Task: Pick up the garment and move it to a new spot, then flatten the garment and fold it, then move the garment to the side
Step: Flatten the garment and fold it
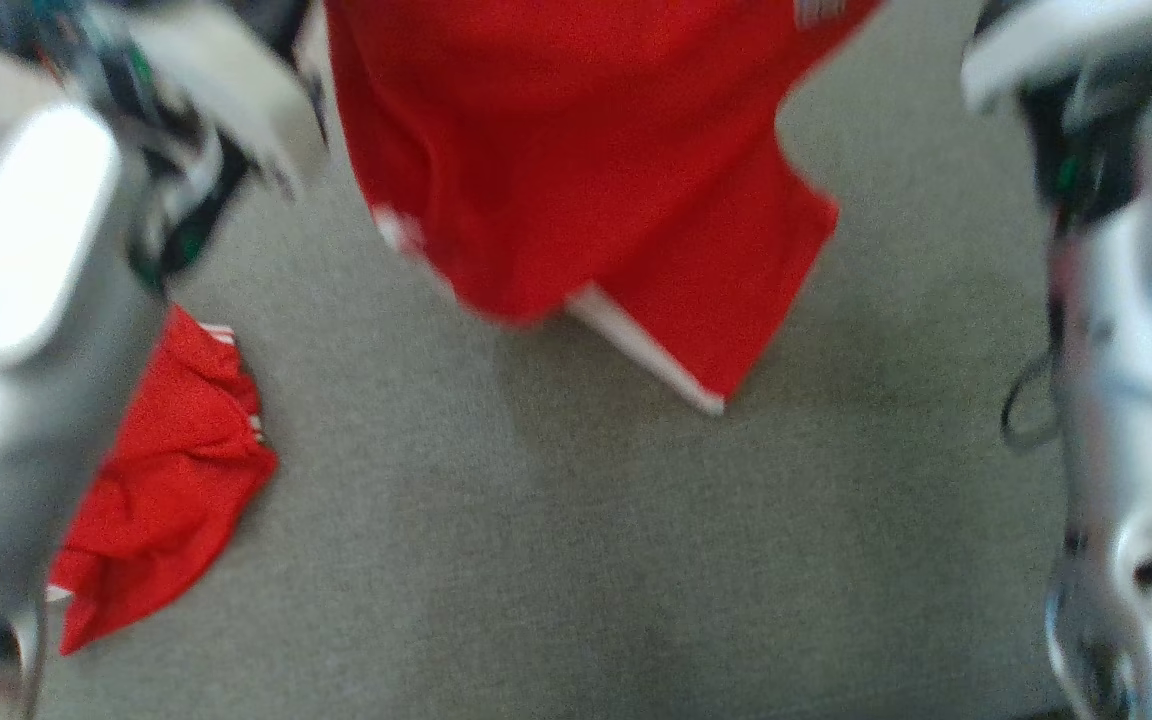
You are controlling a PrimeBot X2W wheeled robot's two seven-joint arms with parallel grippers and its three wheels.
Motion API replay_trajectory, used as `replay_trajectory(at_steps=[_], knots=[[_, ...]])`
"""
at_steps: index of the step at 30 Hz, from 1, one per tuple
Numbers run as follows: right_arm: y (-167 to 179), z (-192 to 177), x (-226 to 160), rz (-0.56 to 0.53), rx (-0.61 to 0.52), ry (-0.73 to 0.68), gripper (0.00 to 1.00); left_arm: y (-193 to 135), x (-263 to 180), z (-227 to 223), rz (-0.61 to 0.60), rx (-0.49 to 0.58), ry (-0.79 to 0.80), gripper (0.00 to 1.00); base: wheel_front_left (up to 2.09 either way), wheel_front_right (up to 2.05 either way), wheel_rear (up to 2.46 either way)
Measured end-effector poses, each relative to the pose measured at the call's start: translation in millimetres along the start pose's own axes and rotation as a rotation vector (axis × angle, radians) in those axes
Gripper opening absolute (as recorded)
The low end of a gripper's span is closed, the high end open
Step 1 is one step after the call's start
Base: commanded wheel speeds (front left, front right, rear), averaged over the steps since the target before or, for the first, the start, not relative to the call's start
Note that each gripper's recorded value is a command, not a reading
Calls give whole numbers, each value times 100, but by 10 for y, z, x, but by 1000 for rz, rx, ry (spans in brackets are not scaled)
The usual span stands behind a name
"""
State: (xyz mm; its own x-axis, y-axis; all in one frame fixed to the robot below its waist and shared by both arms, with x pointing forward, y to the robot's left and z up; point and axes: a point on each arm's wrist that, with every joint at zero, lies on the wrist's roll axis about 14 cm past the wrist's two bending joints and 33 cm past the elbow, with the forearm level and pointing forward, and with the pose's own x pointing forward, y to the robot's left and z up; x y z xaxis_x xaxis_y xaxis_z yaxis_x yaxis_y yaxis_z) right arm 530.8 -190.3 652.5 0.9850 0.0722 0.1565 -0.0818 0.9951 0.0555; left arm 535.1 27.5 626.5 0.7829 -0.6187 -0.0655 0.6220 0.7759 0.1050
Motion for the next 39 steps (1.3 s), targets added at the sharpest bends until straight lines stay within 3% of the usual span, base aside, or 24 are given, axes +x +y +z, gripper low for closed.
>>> replay_trajectory(at_steps=[9,12,15,21,24,29,35,39], knots=[[-164,303,998,-31,-26,-198,0,592,845,478,68,65,-245,0,0,0,0],[-260,72,1117,-57,-17,-178,0,706,984,431,90,60,-304,0,0,0,0],[-361,-397,1107,-86,1,-66,0,654,1089,200,78,39,-306,0,0,0,0],[-532,-1684,718,-156,77,309,0,103,1157,-714,-84,41,-137,0,0,0,0],[-553,-2060,433,-155,53,464,0,-138,991,-1151,-148,21,-41,0,0,0,0],[-699,-2234,129,-167,9,601,0,-382,734,-1463,-218,4,44,0,0,0,0],[-844,-2384,-374,-211,44,763,0,-799,341,-1656,-339,53,119,0,0,0,0],[-890,-2378,-640,-234,76,800,0,-978,145,-1683,-355,53,134,0,0,0,0]])
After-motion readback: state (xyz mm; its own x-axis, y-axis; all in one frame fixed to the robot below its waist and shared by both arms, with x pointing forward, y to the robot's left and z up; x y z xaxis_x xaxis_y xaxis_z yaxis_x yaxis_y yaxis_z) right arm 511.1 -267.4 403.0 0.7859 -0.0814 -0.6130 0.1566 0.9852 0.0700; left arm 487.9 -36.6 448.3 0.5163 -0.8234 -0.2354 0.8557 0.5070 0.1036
